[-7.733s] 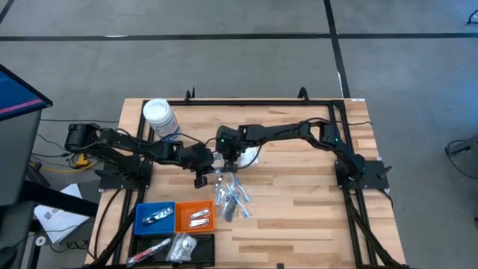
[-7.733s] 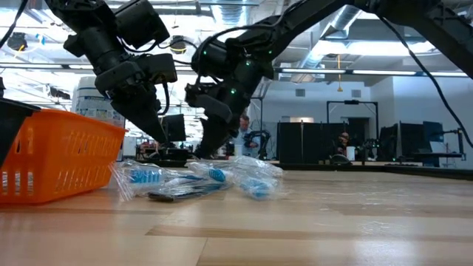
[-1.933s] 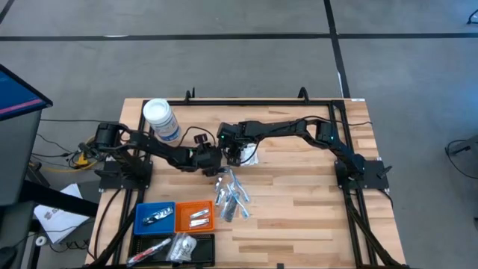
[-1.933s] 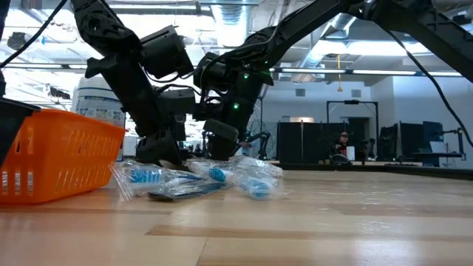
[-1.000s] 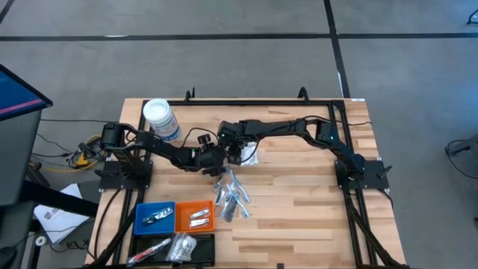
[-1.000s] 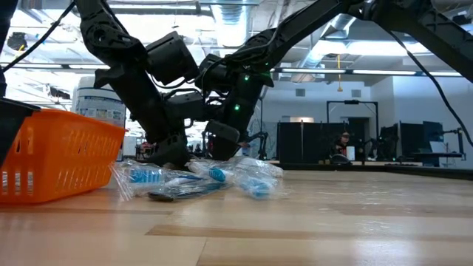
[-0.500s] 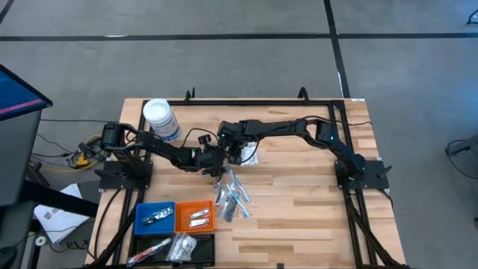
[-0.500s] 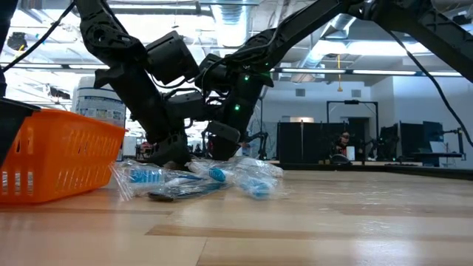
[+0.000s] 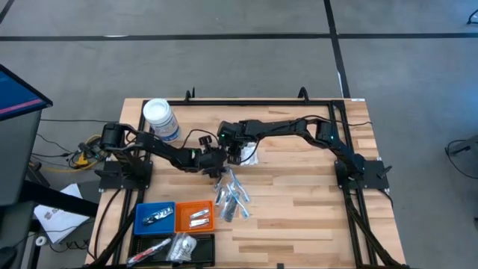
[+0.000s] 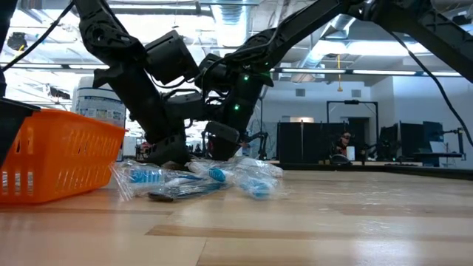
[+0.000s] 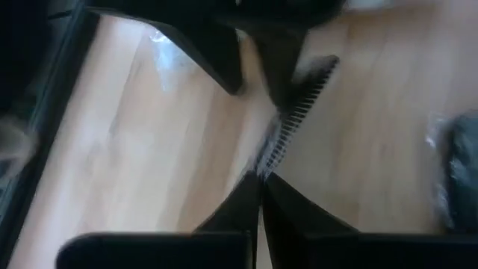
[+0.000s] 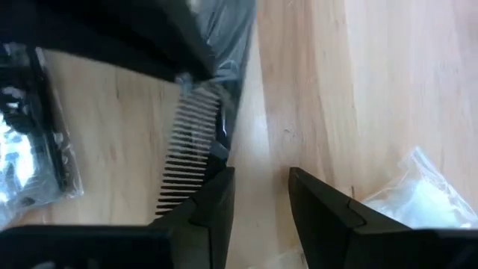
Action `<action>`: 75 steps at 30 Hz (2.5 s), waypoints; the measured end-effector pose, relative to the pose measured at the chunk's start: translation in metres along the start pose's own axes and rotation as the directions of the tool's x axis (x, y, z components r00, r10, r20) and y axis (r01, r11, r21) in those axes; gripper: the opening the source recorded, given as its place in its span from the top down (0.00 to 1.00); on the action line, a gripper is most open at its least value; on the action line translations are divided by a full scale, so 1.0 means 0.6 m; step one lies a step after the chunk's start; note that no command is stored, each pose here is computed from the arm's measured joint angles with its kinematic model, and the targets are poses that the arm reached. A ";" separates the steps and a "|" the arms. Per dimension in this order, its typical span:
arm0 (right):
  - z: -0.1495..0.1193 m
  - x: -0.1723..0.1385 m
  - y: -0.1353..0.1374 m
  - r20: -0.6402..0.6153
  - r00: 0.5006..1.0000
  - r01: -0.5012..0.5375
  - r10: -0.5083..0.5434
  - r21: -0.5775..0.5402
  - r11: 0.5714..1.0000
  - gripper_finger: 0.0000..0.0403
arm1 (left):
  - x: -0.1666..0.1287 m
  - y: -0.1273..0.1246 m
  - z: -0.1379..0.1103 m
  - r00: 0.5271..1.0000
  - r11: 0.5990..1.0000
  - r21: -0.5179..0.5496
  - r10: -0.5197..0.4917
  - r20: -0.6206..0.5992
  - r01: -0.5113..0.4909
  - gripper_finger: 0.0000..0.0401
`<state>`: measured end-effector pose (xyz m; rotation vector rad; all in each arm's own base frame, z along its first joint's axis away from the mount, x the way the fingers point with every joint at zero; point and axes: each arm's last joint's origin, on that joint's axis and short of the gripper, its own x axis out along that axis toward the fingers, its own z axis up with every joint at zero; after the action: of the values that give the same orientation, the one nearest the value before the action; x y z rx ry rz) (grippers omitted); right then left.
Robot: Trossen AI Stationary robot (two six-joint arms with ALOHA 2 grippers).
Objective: Pick & Place Travel size toiletries
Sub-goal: Put the top black comb into the blue basket
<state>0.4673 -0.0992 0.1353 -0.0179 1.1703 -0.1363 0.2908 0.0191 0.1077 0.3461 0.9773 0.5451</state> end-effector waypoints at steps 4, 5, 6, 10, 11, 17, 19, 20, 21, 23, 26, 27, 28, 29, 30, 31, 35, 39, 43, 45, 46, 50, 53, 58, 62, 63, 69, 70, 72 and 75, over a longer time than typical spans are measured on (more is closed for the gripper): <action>-0.002 0.000 -0.006 -0.015 1.000 0.020 -0.020 0.033 0.999 0.67 | -0.017 0.008 0.000 0.998 0.998 -0.021 -0.061 -0.015 0.060 0.99; -0.003 -0.001 -0.006 -0.021 1.000 0.021 -0.021 0.033 0.999 0.65 | -0.022 0.011 0.000 0.997 0.997 -0.037 -0.068 -0.021 0.068 0.99; -0.003 -0.001 -0.005 -0.024 0.999 0.023 -0.023 0.030 0.999 0.63 | -0.029 0.016 0.000 0.997 0.996 -0.049 -0.076 -0.028 0.075 1.00; -0.002 -0.001 0.001 -0.020 0.999 0.038 -0.038 0.016 0.999 0.51 | -0.060 0.036 -0.004 0.992 0.988 -0.118 -0.108 -0.060 0.101 1.00; -0.001 -0.001 0.002 -0.017 0.999 0.041 -0.041 0.008 0.999 0.47 | -0.068 0.041 -0.005 0.991 0.984 -0.140 -0.118 -0.065 0.108 1.00; 0.001 -0.003 0.003 -0.011 0.999 0.045 -0.045 -0.015 0.999 0.33 | -0.129 0.070 -0.017 0.984 0.958 -0.258 -0.151 -0.091 0.123 1.00; 0.001 -0.003 0.003 -0.011 0.999 0.043 -0.043 -0.015 0.999 0.32 | -0.156 0.081 -0.022 0.981 0.936 -0.321 -0.176 -0.080 0.142 1.00; 0.001 -0.003 0.003 -0.013 0.999 0.042 -0.042 -0.014 0.999 0.31 | -0.171 0.085 -0.026 0.977 0.922 -0.352 -0.199 -0.070 0.163 1.00; 0.001 -0.003 0.003 -0.016 0.999 0.040 -0.040 -0.014 0.999 0.31 | -0.187 0.088 -0.031 0.972 0.907 -0.379 -0.225 -0.067 0.184 1.00; 0.000 -0.003 0.003 -0.019 0.999 0.039 -0.040 -0.015 0.999 0.31 | -0.217 0.090 -0.039 0.955 0.869 -0.429 -0.294 -0.041 0.249 1.00; 0.000 -0.003 0.003 -0.020 0.999 0.038 -0.039 -0.014 0.999 0.31 | -0.261 0.089 -0.050 0.936 0.819 -0.477 -0.351 0.019 0.318 1.00; 0.000 -0.003 0.003 -0.019 0.999 0.039 -0.039 -0.014 0.999 0.31 | -0.274 0.086 -0.055 0.927 0.802 -0.491 -0.374 0.033 0.341 1.00; 0.000 -0.003 0.003 -0.019 0.999 0.038 -0.038 -0.014 0.999 0.31 | -0.286 0.084 -0.057 0.911 0.775 -0.508 -0.410 0.047 0.375 1.00; 0.000 -0.003 0.003 -0.019 0.999 0.038 -0.038 -0.014 0.999 0.31 | -0.299 0.081 -0.061 0.896 0.752 -0.523 -0.442 0.050 0.400 1.00; 0.000 -0.003 0.003 -0.018 0.999 0.038 -0.039 -0.014 0.999 0.31 | -0.311 0.077 -0.063 0.882 0.731 -0.540 -0.468 0.047 0.417 1.00; 0.000 -0.003 0.003 -0.018 0.999 0.038 -0.038 -0.014 0.999 0.31 | -0.323 0.074 -0.065 0.870 0.713 -0.553 -0.491 0.045 0.431 1.00; 0.001 -0.003 0.003 -0.016 0.999 0.038 -0.038 -0.007 0.999 0.31 | -0.370 0.059 -0.071 0.821 0.641 -0.625 -0.571 0.002 0.447 1.00; 0.001 -0.003 0.003 -0.013 0.999 0.039 -0.039 -0.004 0.999 0.31 | -0.421 0.045 -0.072 0.762 0.558 -0.693 -0.647 -0.018 0.457 1.00; 0.001 -0.003 0.003 -0.013 0.999 0.039 -0.039 -0.004 0.999 0.31 | -0.460 0.015 -0.084 0.715 0.505 -0.736 -0.698 -0.040 0.452 1.00; 0.001 -0.003 0.005 -0.012 0.999 0.039 -0.039 -0.005 0.999 0.31 | -0.471 -0.006 -0.096 0.707 0.496 -0.764 -0.703 -0.074 0.413 1.00; 0.001 -0.003 0.006 -0.012 0.999 0.038 -0.038 -0.007 0.999 0.31 | -0.476 -0.018 -0.104 0.707 0.498 -0.774 -0.701 -0.095 0.390 1.00; 0.003 -0.003 0.013 -0.006 0.999 0.037 -0.037 -0.014 0.999 0.31 | -0.496 -0.063 -0.141 0.711 0.514 -0.799 -0.684 -0.163 0.311 1.00; 0.004 -0.003 0.018 -0.002 0.999 0.034 -0.034 -0.020 0.999 0.31 | -0.507 -0.086 -0.166 0.747 0.520 -0.799 -0.650 -0.138 0.304 1.00; 0.008 -0.003 0.023 0.020 0.999 0.030 -0.030 -0.025 0.999 0.31 | -0.506 -0.109 -0.191 0.810 0.556 -0.781 -0.575 -0.115 0.284 1.00; 0.013 -0.003 0.029 0.049 0.998 0.031 -0.029 -0.030 0.999 0.31 | -0.496 -0.119 -0.202 0.836 0.636 -0.743 -0.511 -0.203 0.209 1.00; 0.014 -0.003 0.031 0.057 0.998 0.031 -0.029 -0.031 0.999 0.31 | -0.495 -0.121 -0.204 0.831 0.647 -0.737 -0.508 -0.228 0.193 1.00; 0.019 -0.003 0.032 0.088 0.996 0.035 -0.032 -0.031 0.999 0.31 | -0.493 -0.126 -0.208 0.813 0.708 -0.679 -0.504 -0.291 0.196 1.00; 0.019 -0.003 0.031 0.088 0.996 0.035 -0.032 -0.030 0.999 0.31 | -0.493 -0.126 -0.208 0.813 0.715 -0.670 -0.504 -0.291 0.203 1.00; 0.019 -0.003 0.031 0.086 0.996 0.035 -0.032 -0.033 0.999 0.31 | -0.493 -0.126 -0.208 0.814 0.720 -0.662 -0.503 -0.291 0.208 0.99; 0.019 -0.003 0.031 0.087 0.996 0.035 -0.032 -0.033 0.999 0.31 | -0.492 -0.125 -0.208 0.817 0.724 -0.658 -0.498 -0.292 0.206 0.98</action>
<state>0.4789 -0.0810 0.1399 -0.0734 1.0866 -0.1437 0.0747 -0.2090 0.2066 -0.5825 1.2221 0.5514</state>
